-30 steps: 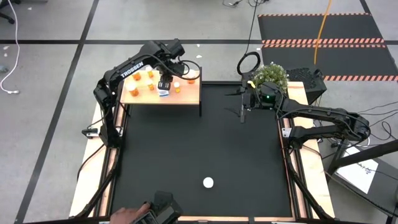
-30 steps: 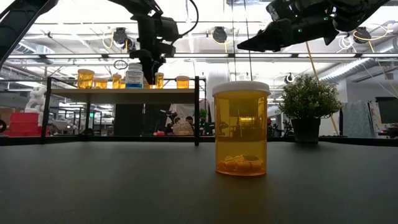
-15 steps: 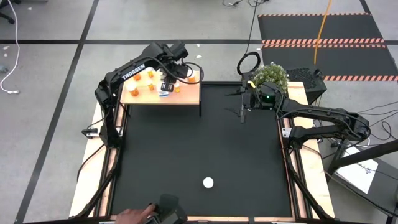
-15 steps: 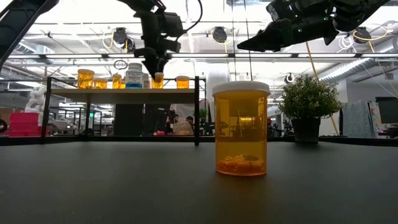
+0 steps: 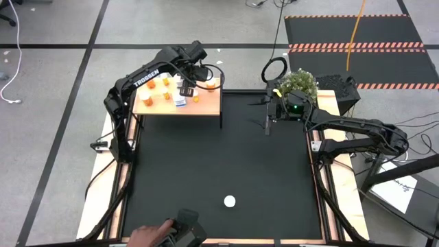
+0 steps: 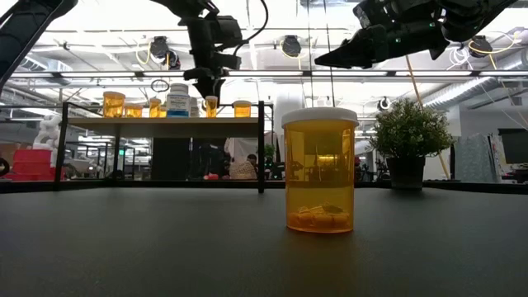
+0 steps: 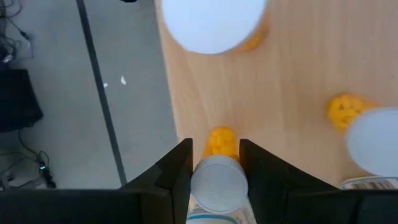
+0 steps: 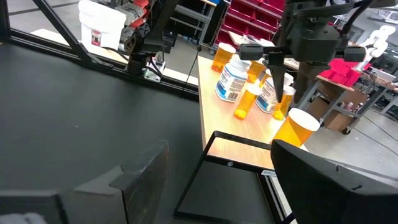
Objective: Pick and place medicine bottles onto shelf by color
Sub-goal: Adjust the pill bottles on the shelf
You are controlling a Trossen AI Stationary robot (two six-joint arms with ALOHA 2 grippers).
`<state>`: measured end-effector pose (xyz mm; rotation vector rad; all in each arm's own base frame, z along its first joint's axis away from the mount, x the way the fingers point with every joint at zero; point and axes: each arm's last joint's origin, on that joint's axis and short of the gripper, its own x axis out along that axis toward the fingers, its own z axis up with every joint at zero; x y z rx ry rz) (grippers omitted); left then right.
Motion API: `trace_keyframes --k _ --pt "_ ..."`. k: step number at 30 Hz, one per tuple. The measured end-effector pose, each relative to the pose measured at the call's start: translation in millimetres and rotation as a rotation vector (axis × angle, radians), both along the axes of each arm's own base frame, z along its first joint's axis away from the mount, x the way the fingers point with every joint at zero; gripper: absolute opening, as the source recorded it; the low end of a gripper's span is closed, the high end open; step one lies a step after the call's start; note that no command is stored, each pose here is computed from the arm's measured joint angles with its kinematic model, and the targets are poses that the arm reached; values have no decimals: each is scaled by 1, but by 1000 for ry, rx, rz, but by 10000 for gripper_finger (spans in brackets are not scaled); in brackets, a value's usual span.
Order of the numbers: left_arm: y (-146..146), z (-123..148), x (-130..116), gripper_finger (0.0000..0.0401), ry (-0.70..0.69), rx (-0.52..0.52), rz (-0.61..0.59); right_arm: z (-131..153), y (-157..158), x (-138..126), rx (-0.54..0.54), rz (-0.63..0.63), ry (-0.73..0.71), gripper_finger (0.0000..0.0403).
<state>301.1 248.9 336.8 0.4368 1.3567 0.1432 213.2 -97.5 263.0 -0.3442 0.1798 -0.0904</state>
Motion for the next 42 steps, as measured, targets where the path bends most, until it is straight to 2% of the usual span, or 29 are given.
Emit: trace_keyframes --k 20,32,42 --pt "1 0 0 129 -63 -67 -52 0 0 0 0 0 1 276" --pt "10 -6 -3 129 -77 -107 -4 0 0 0 0 0 0 276" --pt "13 -3 -2 129 -110 -77 1 0 0 0 -2 1 1 276"
